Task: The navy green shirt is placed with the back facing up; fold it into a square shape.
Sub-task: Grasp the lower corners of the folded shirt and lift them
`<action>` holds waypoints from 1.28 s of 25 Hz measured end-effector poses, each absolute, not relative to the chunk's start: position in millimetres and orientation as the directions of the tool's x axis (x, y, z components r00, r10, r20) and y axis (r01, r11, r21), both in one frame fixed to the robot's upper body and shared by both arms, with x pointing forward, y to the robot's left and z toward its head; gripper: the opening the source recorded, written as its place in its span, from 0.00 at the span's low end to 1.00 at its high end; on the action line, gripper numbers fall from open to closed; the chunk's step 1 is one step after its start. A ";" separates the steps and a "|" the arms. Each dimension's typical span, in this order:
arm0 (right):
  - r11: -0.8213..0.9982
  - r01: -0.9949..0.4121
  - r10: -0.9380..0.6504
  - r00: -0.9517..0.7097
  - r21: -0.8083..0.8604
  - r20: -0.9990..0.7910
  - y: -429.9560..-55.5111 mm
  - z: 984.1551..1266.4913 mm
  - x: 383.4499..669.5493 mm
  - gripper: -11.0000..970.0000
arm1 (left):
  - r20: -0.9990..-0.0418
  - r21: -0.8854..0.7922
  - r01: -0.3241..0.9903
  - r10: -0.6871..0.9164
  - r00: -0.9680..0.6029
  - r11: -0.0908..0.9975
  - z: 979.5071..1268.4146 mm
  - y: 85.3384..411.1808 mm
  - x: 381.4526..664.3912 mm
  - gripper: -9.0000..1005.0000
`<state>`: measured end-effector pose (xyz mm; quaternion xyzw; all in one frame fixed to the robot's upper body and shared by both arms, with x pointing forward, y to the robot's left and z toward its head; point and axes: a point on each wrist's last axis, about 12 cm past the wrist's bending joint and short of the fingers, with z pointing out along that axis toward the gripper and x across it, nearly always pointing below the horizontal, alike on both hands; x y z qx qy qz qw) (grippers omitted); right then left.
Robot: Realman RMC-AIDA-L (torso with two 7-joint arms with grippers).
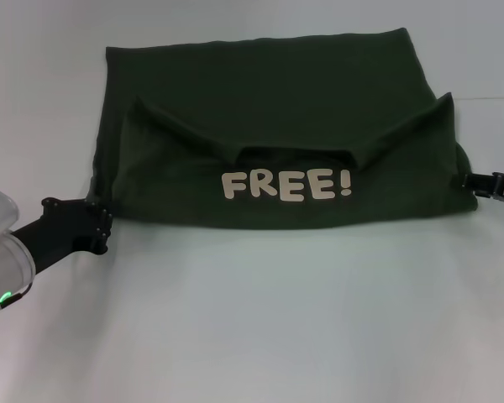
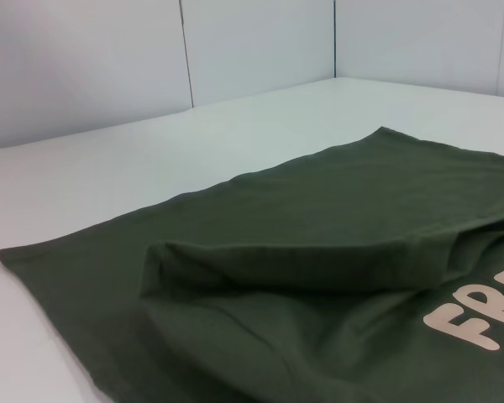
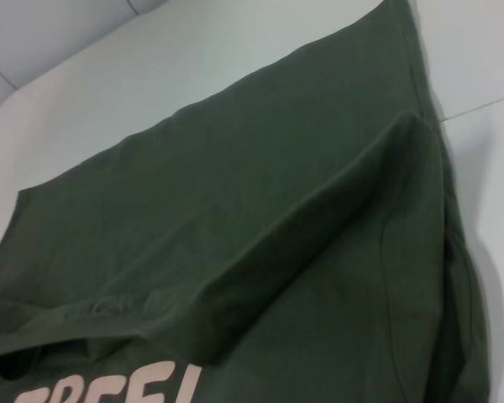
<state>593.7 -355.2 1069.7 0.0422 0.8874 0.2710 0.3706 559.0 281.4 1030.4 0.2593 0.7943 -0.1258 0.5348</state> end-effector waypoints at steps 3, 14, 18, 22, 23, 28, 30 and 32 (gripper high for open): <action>0.858 -0.121 0.268 -0.724 0.499 -0.636 -349.3 1066.4 597.2 0.62 | -0.915 0.077 0.548 0.277 -0.293 0.833 1030.7 280.8 559.6 0.02; 0.865 -0.122 0.253 -0.732 0.487 -0.633 -340.7 1060.0 598.8 0.55 | -0.916 0.074 0.550 0.275 -0.292 0.832 1031.1 279.1 560.4 0.02; 0.860 -0.126 0.256 -0.731 0.495 -0.633 -342.3 1059.4 595.6 0.53 | -0.916 0.074 0.550 0.275 -0.293 0.832 1030.9 279.1 560.2 0.02; 0.849 -0.145 0.258 -0.726 0.508 -0.638 -344.8 1059.8 590.6 0.38 | -0.915 0.071 0.546 0.272 -0.297 0.835 1030.6 279.6 560.3 0.02; 0.846 -0.152 0.258 -0.721 0.511 -0.643 -346.3 1060.3 588.8 0.26 | -0.915 0.068 0.544 0.269 -0.300 0.837 1030.5 279.9 560.1 0.02; 0.816 -0.192 0.283 -0.690 0.546 -0.666 -354.5 1063.7 575.9 0.08 | -0.918 0.029 0.531 0.232 -0.320 0.847 1030.8 282.7 557.4 0.02; 0.805 -0.208 0.288 -0.682 0.555 -0.673 -359.4 1064.5 569.2 0.04 | -0.920 0.003 0.537 0.212 -0.328 0.844 1031.9 283.3 554.7 0.02; 0.797 -0.216 0.295 -0.676 0.565 -0.675 -364.3 1065.0 562.5 0.04 | -0.921 -0.035 0.553 0.188 -0.342 0.832 1034.7 284.0 550.6 0.02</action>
